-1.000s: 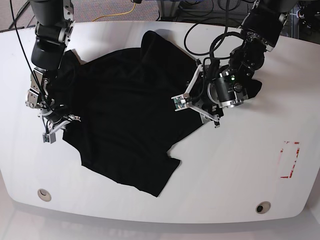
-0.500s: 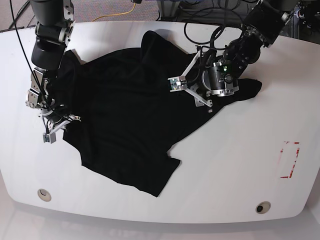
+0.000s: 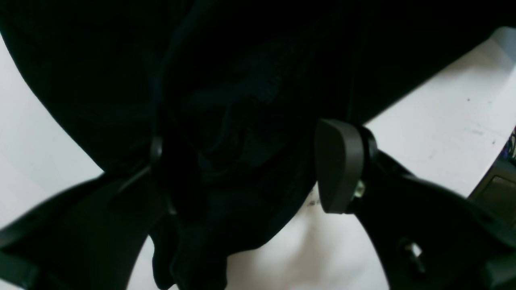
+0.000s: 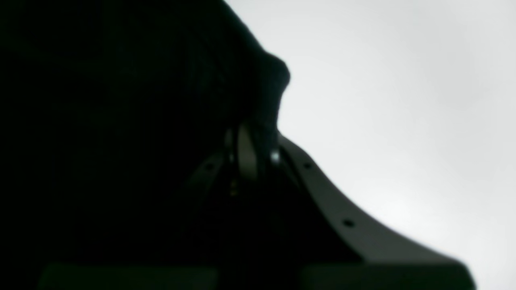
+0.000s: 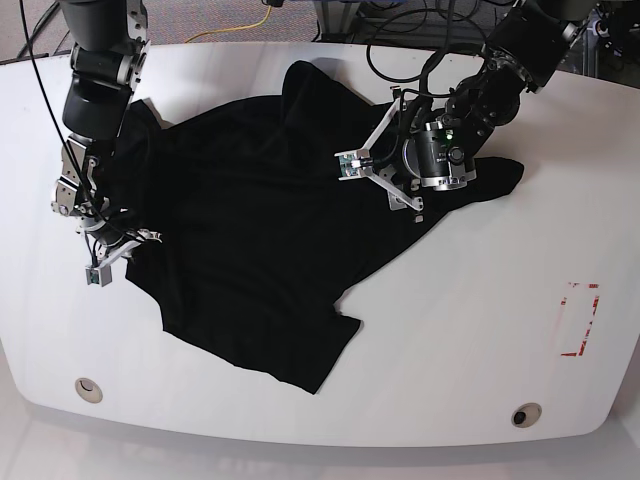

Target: Layout the t-shirt on the table in an organized manner, then fold the t-shirt properly

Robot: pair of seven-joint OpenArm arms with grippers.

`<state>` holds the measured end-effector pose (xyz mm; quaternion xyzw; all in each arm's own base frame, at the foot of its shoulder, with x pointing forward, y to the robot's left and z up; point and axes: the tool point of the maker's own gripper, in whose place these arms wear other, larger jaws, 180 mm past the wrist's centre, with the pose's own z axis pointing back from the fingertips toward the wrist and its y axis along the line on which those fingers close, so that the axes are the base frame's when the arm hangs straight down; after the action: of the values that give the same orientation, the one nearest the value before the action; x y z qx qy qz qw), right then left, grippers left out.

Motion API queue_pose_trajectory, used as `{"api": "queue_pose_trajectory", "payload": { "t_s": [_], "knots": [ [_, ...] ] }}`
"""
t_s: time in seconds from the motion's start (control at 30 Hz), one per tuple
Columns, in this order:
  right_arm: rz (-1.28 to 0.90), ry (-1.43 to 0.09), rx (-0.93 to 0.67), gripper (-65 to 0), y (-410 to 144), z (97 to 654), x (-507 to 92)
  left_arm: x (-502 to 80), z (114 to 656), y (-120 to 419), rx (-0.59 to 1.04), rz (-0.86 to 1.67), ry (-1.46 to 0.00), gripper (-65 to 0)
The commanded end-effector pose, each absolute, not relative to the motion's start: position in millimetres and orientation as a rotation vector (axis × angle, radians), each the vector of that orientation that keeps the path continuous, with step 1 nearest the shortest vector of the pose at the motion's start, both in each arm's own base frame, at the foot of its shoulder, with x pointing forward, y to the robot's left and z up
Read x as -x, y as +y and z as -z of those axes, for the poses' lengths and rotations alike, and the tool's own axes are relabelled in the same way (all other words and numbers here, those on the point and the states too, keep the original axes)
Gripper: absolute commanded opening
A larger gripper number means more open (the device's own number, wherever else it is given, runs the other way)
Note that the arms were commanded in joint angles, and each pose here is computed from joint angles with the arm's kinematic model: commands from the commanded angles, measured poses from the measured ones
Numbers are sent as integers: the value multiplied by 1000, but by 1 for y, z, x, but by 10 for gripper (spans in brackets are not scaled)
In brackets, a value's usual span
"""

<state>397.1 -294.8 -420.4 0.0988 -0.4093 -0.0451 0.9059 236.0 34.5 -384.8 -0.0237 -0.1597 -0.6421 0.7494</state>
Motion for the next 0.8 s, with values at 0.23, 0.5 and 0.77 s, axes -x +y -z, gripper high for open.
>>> {"api": "queue_pose_trajectory", "payload": {
  "t_s": [0.23,0.5,0.77],
  "knots": [
    [93,-918,-197,-650,-304,397,-413,-235,379,21,60,1451,-376,-229],
    [92,-920,-197,-650,-304,396,-414,-224,384,15,76,1492,-354,-229],
    [92,-920,-197,-650,-304,396,-414,-224,384,16,75,1489,-355,-229]
  ]
}}
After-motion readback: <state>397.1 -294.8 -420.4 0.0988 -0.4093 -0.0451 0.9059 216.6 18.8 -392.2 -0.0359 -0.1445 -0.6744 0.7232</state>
